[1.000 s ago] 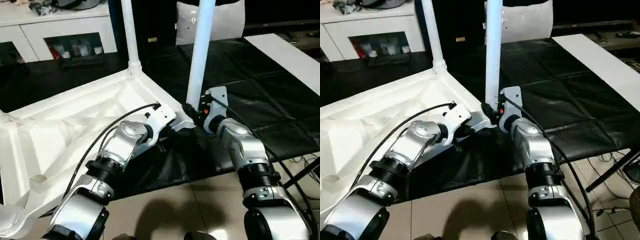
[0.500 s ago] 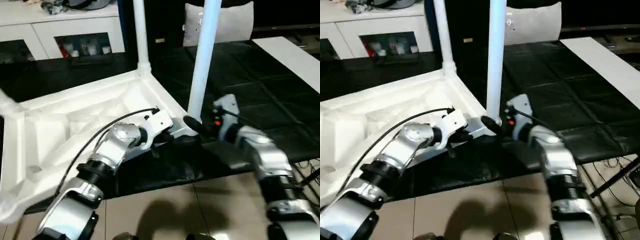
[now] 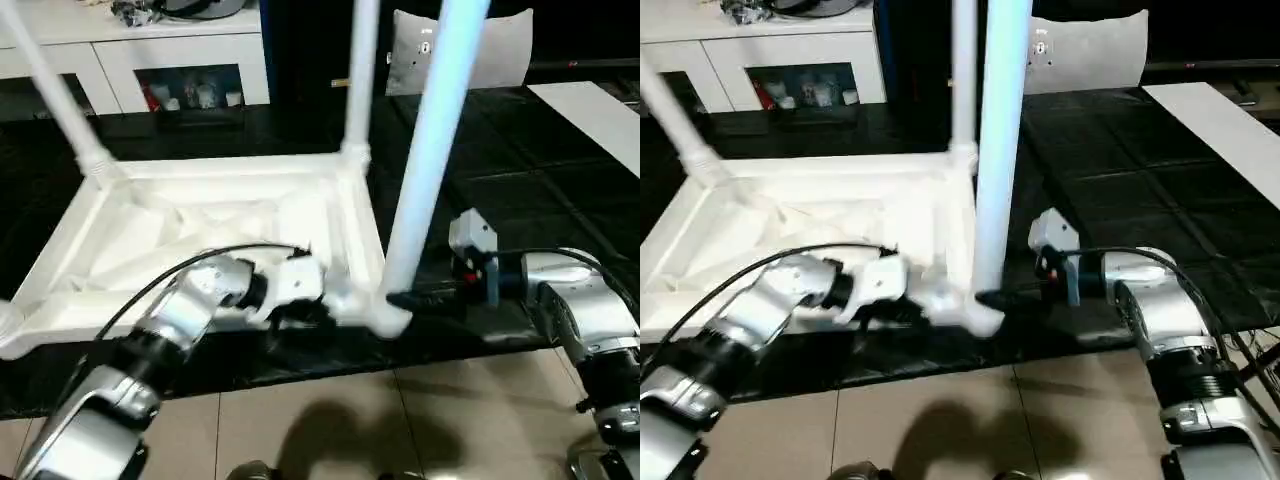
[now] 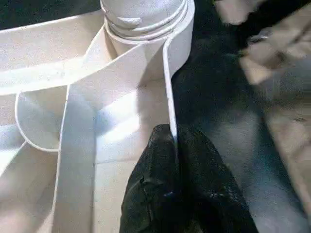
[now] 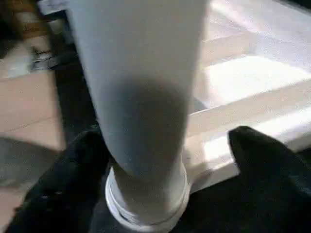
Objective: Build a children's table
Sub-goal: Rotate leg to tighten
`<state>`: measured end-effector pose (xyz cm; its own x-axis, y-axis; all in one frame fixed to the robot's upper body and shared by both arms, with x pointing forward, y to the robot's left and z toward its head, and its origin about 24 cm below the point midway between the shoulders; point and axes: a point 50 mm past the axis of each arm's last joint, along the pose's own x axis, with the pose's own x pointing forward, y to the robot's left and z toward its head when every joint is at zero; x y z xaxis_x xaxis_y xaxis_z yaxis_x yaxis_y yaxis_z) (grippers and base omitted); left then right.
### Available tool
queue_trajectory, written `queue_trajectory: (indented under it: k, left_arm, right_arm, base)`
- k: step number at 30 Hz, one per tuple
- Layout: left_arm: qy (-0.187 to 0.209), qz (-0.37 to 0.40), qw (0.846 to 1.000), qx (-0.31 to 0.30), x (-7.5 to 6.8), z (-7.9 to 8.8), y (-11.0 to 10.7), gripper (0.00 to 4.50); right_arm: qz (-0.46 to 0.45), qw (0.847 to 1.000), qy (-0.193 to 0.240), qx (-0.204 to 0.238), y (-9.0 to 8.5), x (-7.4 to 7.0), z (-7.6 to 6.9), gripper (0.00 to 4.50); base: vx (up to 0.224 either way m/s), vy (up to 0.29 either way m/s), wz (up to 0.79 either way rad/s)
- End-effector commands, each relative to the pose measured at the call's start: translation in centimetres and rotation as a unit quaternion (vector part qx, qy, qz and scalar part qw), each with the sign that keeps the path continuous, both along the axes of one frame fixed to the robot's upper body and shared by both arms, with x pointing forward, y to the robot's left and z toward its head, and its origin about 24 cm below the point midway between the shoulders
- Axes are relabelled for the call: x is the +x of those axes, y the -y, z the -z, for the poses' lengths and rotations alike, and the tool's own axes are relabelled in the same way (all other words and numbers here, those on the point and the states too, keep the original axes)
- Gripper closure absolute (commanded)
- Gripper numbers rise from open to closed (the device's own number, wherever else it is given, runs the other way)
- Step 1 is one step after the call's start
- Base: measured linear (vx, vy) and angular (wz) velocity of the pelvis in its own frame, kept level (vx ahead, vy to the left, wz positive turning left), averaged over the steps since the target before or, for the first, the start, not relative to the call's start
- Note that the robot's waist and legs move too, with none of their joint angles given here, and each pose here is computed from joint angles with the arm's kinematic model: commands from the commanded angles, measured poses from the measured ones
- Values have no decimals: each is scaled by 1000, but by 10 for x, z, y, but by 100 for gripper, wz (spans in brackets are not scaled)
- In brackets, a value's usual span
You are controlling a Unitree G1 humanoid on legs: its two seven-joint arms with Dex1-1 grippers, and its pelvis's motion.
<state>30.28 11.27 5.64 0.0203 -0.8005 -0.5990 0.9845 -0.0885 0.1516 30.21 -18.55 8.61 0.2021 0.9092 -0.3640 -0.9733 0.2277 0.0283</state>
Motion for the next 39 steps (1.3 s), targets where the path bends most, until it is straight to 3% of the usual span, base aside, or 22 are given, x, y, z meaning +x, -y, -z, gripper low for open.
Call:
queue_trajectory:
  k: [1,19,23,28,32,36,39]
  left_arm:
    - [-10,61,998,18,-10,2,6,450]
    - [-22,71,997,12,-11,2,4,450]
    - [-19,55,998,8,-10,3,4,450]
    - [-16,22,1000,-13,-6,2,10,450]
    - [-9,-61,998,-26,5,2,22,450]
    - [-3,-132,990,-50,15,-2,36,450]
    - [2,-210,976,-65,25,-5,49,450]
  right_arm:
    - [-25,1000,-12,-1,-1,-1,-2,66]
    - [-76,996,-53,3,-8,-10,7,230]
    - [-77,994,-69,19,-12,-15,10,246]
    - [-8,997,-62,34,-24,-6,13,257]
    - [90,994,-44,47,-45,9,18,257]
    - [195,979,-39,44,-66,25,24,259]
    - [275,958,-62,49,-84,35,29,259]
  base:
    - [0,0,0]
    - [0,0,0]
    - [0,0,0]
    - [0,0,0]
    - [0,0,0]
    - [0,0,0]
    - [0,0,0]
